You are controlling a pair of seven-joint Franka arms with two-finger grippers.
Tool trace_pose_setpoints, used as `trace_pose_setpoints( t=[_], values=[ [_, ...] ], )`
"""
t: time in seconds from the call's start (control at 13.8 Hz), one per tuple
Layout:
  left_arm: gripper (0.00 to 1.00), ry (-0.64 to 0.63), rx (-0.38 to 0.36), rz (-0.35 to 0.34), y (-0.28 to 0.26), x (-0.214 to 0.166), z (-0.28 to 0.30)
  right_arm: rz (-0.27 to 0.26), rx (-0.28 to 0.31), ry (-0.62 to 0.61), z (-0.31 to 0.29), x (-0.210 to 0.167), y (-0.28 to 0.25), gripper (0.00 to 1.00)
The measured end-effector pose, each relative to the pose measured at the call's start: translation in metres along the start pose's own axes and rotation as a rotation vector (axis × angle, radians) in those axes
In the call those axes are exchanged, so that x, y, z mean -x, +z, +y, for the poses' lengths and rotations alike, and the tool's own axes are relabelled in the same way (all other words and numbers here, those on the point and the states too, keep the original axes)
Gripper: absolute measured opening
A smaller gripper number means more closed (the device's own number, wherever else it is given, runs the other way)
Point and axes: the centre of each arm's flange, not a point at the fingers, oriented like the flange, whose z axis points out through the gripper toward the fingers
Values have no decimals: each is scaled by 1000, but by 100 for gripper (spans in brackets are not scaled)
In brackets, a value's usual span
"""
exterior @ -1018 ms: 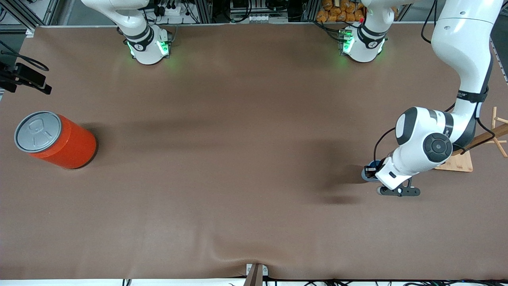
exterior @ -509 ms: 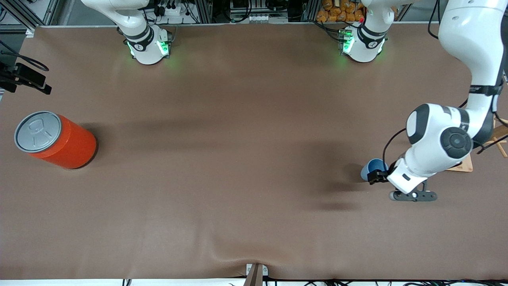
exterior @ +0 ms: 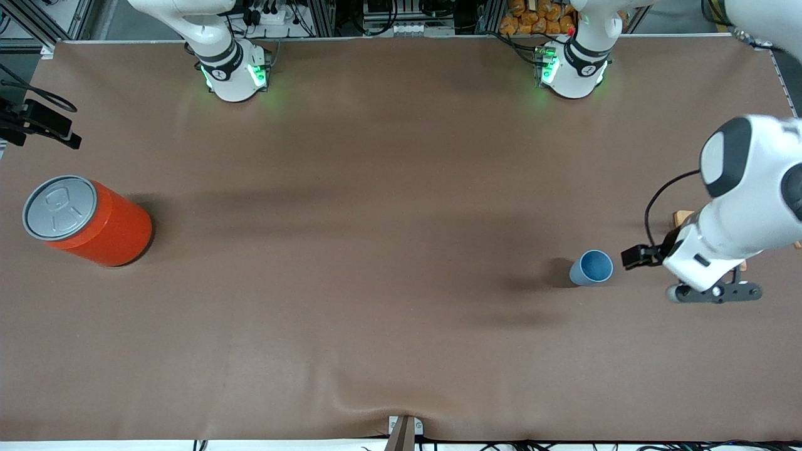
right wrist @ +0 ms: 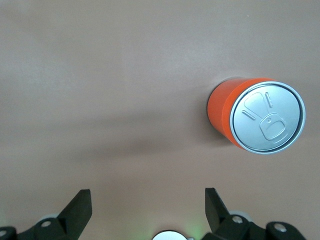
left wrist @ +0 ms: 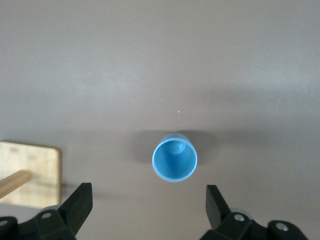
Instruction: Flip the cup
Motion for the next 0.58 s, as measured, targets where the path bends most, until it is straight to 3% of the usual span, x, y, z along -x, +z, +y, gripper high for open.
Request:
trace_pose_setpoints(
  t=[0.58],
  values=[
    [100, 13, -58, 54, -115, 57, -21, 1, 23, -13, 2, 0, 0, 100]
  ],
)
